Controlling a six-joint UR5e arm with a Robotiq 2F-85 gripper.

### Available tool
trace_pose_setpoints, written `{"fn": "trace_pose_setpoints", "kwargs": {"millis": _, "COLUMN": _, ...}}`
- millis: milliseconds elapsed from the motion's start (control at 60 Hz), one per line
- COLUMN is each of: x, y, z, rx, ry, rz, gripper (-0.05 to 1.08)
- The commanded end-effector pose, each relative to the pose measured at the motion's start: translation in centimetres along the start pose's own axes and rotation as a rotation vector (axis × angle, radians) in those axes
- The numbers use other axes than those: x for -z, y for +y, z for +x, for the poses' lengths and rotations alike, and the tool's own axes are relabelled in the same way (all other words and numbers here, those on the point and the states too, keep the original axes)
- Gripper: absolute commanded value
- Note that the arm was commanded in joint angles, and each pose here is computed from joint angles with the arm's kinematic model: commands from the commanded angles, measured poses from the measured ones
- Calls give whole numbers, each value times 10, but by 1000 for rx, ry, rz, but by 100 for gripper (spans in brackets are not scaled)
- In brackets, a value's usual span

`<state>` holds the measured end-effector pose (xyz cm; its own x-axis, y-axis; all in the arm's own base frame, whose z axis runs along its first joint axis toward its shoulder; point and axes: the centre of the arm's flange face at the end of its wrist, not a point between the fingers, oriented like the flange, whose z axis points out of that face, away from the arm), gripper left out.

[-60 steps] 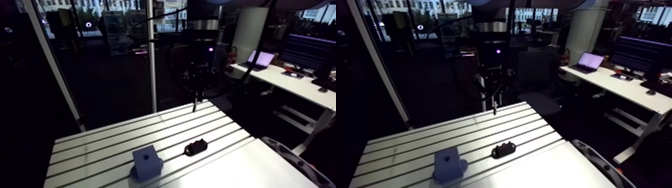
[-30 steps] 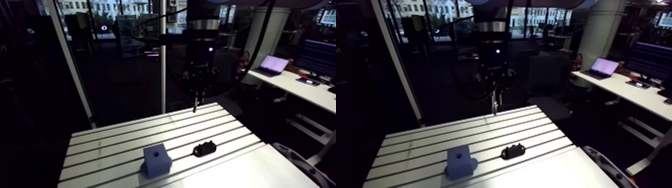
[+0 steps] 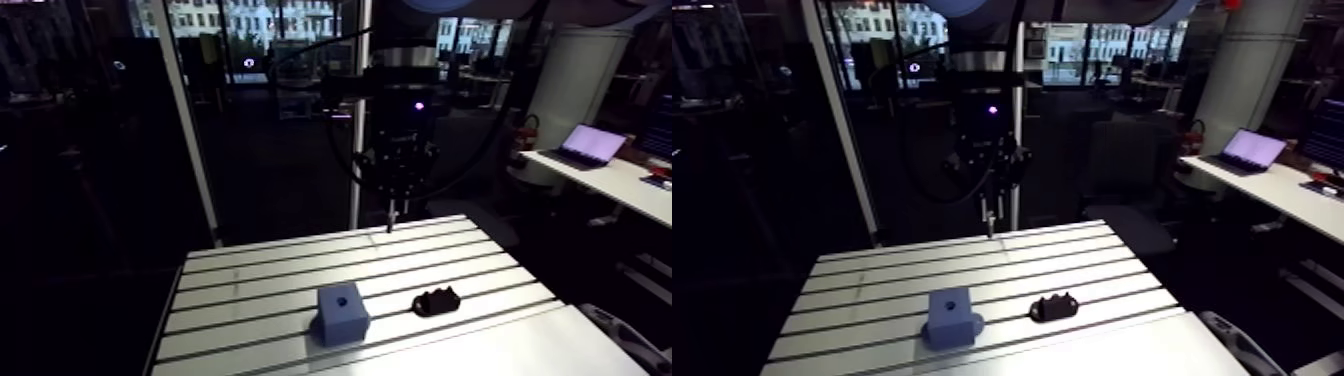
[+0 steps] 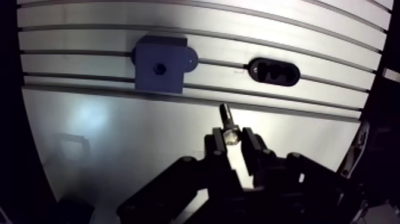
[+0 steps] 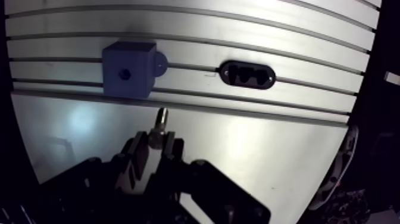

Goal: Pick up the M10 bolt and insert it into the hex recess until seated.

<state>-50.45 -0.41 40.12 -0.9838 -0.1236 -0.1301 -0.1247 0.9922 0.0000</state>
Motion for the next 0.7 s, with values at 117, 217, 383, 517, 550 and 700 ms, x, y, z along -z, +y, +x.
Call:
{"fn": "trace_pose_setpoints", "kwargs": {"millis": 117, "x": -9, "y": -46, "z": 2, "rx": -85, "ry": -30, "rz": 0, "gripper": 104}}
{"fn": "trace_pose_setpoints", "kwargs": {"millis": 217, "x": -11, "y": -55, "z": 2, "rx": -131, "ry": -31, "rz": -3, "gripper": 104}}
{"fn": "trace_pose_setpoints", "kwargs": {"millis": 383, "x": -18, "y": -70, "z": 3, "rx": -121, "ry": -37, "rz": -1, "gripper": 105}}
{"fn": "trace_pose_setpoints", "kwargs": {"millis": 517, "x": -29, "y": -71, "z": 8, "rx": -118, "ry": -59, "rz": 3, "gripper": 105}}
{"fn": "trace_pose_setpoints", "kwargs": {"millis": 550, "x": -31, "y": -71, "z": 9, "rx": -119, "ry": -61, "rz": 3, "gripper": 105}}
{"fn": "trace_pose_setpoints", "kwargs": {"millis": 700, "x": -47, "y": -72, "z": 15, "rx": -118, "ry": -53, "rz": 0, "gripper": 105}}
